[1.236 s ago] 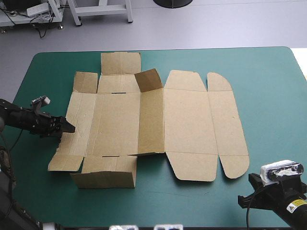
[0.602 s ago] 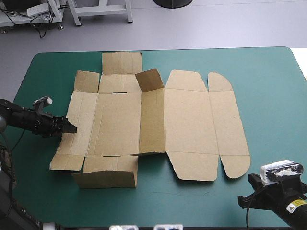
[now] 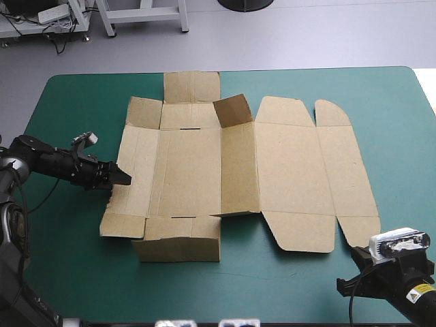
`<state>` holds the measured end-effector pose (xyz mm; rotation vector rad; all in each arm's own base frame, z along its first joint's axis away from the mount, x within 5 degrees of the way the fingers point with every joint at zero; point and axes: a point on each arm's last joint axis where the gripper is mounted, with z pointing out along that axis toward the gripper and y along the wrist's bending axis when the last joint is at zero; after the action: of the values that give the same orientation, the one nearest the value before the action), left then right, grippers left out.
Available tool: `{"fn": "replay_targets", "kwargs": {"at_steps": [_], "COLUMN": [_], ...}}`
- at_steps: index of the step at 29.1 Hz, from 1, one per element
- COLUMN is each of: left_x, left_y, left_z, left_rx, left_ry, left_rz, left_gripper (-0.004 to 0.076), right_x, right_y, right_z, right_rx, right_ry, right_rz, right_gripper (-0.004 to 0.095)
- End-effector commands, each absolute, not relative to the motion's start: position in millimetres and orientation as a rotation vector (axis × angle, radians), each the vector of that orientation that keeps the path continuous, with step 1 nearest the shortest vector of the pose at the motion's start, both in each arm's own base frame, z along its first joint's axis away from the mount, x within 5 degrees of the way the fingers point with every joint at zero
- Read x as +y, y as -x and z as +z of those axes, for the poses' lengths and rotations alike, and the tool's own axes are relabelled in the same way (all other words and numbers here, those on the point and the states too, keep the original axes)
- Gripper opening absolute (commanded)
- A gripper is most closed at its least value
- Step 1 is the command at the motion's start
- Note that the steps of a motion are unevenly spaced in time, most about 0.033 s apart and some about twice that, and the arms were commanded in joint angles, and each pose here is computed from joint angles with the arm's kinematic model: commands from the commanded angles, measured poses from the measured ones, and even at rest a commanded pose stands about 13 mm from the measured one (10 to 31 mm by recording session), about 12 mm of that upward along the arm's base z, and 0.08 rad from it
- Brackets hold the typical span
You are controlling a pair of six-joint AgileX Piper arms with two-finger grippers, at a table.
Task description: Fold the box
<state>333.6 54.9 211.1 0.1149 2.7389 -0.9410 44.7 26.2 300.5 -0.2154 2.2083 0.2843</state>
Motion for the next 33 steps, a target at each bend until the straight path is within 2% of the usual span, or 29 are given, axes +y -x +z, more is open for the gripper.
{"fn": "replay_targets", "kwargs": {"at_steps": [1,8,19,23,27,31,33], "left_x": [39,33,-15,-13,-8,-6,-5], "left_y": [-329,-326,-327,-329,-332,-334,-334], "left_z": [243,263,259,255,251,249,246], "left_rx": [2.621,2.531,2.599,2.65,2.681,2.695,2.719], "left_ry": [-0.153,-0.166,-0.368,-0.296,-0.234,-0.218,-0.202], "left_rz": [-1.127,-1.139,-1.146,-1.065,-0.968,-0.92,-0.91], "left_gripper": [0.0417,0.041,0.0409,0.0379,0.0246,0.0039,-0.0007], "right_x": [27,28,28,28,27,27,27], "right_y": [-50,-50,-50,-50,-50,-50,-50], "right_z": [312,312,312,312,312,313,313], "right_rx": [2.146,2.146,2.142,2.142,2.14,2.136,2.136], "right_ry": [0.202,0.201,0.205,0.205,0.204,0.202,0.202], "right_rz": [0.306,0.308,0.305,0.305,0.304,0.303,0.303], "right_gripper": [-0.0005,-0.0005,-0.0005,-0.0005,-0.0005,-0.0005,-0.0005]}}
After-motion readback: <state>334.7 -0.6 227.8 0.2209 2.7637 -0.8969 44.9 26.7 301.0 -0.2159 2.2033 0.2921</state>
